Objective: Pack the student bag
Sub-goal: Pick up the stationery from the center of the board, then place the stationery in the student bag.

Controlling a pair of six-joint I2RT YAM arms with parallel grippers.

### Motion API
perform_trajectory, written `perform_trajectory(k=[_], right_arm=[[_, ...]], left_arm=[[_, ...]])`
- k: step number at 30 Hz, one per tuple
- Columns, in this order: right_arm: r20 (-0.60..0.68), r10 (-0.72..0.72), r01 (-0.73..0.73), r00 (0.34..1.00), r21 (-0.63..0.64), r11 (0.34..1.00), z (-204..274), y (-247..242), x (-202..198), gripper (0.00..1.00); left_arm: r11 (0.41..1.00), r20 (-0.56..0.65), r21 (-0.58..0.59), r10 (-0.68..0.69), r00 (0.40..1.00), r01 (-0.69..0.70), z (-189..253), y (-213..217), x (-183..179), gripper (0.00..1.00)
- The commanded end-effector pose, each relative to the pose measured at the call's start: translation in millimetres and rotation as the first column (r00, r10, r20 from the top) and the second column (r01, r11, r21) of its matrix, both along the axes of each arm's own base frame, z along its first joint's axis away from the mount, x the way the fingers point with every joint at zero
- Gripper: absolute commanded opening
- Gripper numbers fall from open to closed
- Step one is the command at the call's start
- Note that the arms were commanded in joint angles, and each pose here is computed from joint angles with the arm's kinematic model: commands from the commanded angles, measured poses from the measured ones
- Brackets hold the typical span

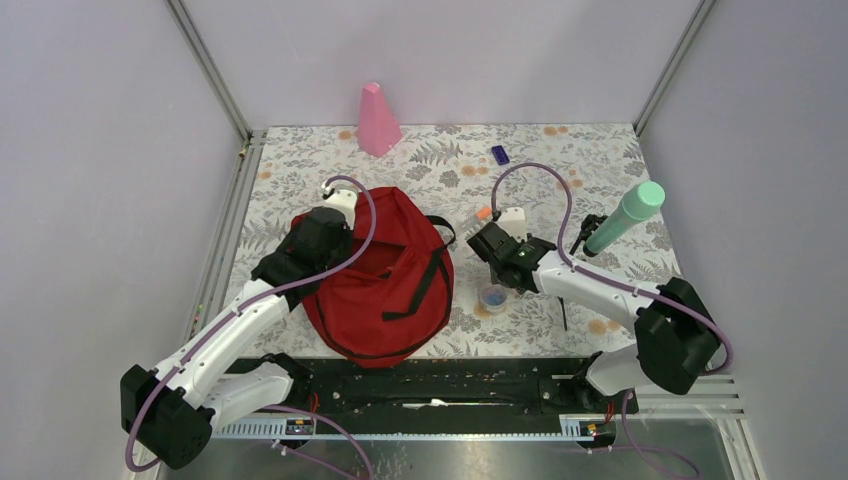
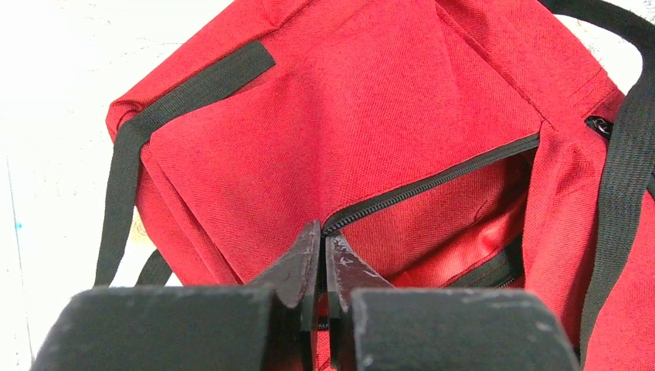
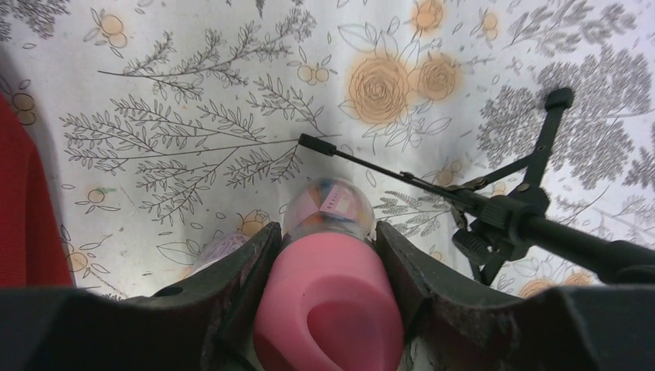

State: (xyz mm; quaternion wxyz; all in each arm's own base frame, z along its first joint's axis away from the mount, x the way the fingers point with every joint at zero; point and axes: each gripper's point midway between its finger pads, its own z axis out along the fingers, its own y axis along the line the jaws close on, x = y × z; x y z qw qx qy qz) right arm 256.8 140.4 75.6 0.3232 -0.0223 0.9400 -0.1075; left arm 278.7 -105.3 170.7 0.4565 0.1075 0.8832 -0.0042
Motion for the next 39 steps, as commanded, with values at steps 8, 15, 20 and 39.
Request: perform_trajectory(k=[8, 15, 20, 39], right_arm=[[0.367, 0.156, -0.220, 0.917, 0.142, 0.965, 111.5, 42.7, 45.0, 0.00], [0.552, 0.334, -0.519, 0.764, 0.218, 0.827, 166.6, 130.8, 38.4, 0.00], [0.676, 0.449, -0.745, 0.585, 0.229, 0.626, 194.7, 210.6, 3.3, 0.00], [0.707, 0.600, -0.823, 0.374, -0.045, 0.567, 162.6, 315.1, -2.1, 0.00]], left_arm=[[0.991, 0.087, -0.126, -0.040, 0.995, 0.051, 33.2, -21.7, 13.4, 0.00], [0.979, 0.062, -0.195, -0.038, 0.997, 0.049, 31.7, -19.5, 18.0, 0.00], [0.974, 0.045, -0.222, -0.048, 0.998, 0.057, 30.2, -20.3, 19.4, 0.00], [0.967, 0.054, -0.249, -0.039, 0.998, 0.051, 33.6, -15.6, 18.9, 0.00]])
